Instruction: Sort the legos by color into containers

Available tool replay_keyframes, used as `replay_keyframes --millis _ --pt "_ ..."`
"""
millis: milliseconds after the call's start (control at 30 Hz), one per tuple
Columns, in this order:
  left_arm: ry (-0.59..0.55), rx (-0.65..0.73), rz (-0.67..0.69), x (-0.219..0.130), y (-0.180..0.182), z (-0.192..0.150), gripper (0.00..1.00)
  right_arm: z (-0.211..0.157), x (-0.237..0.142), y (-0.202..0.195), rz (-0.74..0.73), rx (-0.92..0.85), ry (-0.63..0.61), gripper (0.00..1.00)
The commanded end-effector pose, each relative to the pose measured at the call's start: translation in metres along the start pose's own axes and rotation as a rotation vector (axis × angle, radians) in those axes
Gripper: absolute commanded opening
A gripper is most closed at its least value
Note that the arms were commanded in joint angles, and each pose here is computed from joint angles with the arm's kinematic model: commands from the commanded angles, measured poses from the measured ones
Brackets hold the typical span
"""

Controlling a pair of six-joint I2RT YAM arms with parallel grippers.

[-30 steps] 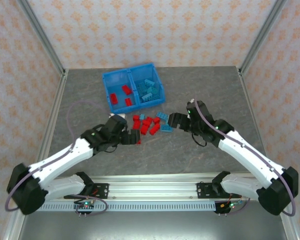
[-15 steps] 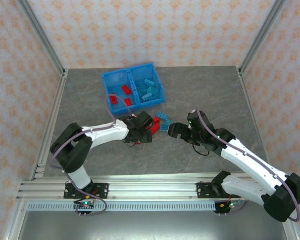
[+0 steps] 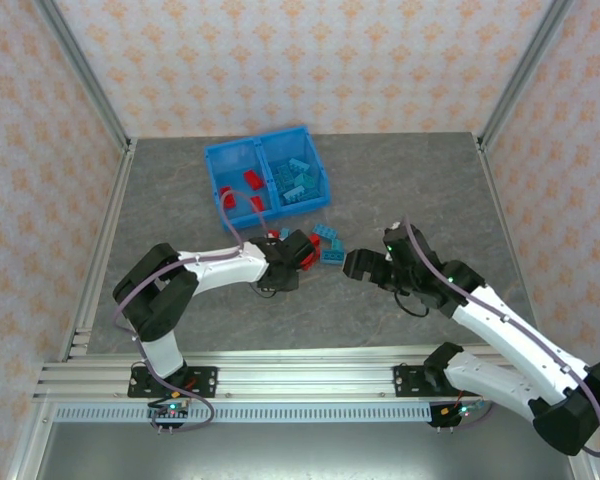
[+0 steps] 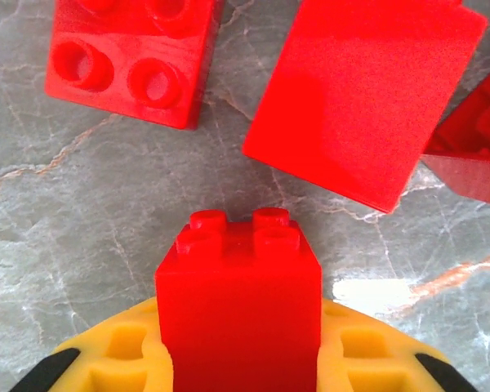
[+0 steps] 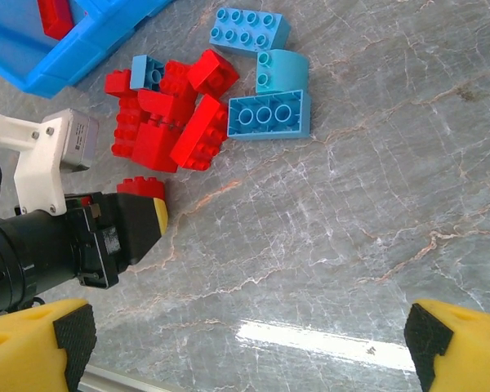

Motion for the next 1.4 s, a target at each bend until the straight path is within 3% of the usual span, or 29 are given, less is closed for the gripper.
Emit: replay_keyframes --millis 0,267,400,700,1033,1133,1267,1367 --pt "-0.069 0.005 0.036 -0.022 -0.002 0.008 0.21 0.0 -0.014 0.001 0.002 -0.032 -0.018 0.98" --pt "-0.288 -0.008 0.08 -0.101 0.005 0.059 0.21 -0.009 -0.032 0.021 0.264 -0.174 0.116 0.99" --pt "-0.327 -0.116 0.096 -0.11 0.021 0.11 0.2 -0.003 -0.046 0.023 0.222 -0.242 0.082 0.99" --pt "-0.293 -0.225 0.157 -0.063 0.037 0.204 0.21 0.003 -0.062 0.02 0.133 -0.3 0.043 1.0" --pt "-0.216 -0.324 0.087 -0.019 0.063 0.246 0.22 -0.002 -0.071 0.011 0.136 -0.165 -0.054 1.0" --pt "-0.202 -0.341 0.079 -0.017 0.067 0.252 0.26 0.001 -0.07 0.012 0.142 -0.139 -0.063 1.0" --pt "-0.212 -0.341 0.039 -0.029 0.068 0.254 0.56 0.002 -0.068 0.013 0.152 -0.112 -0.077 1.0" --pt "-0.217 -0.337 -0.011 -0.048 0.068 0.249 0.67 0.003 -0.065 0.013 0.147 -0.093 -0.089 1.0"
Point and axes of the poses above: each hand's point on the last joint's axis, 136 mm out from that joint toward the fingers, its own x axis out along the fingers, its own y axis along the line the jaws close on, z = x × y, the point moved 10 cm from there along -x, back along the fingers, and after that the axes turned 6 degrees about -x, right-handed, at the moved point
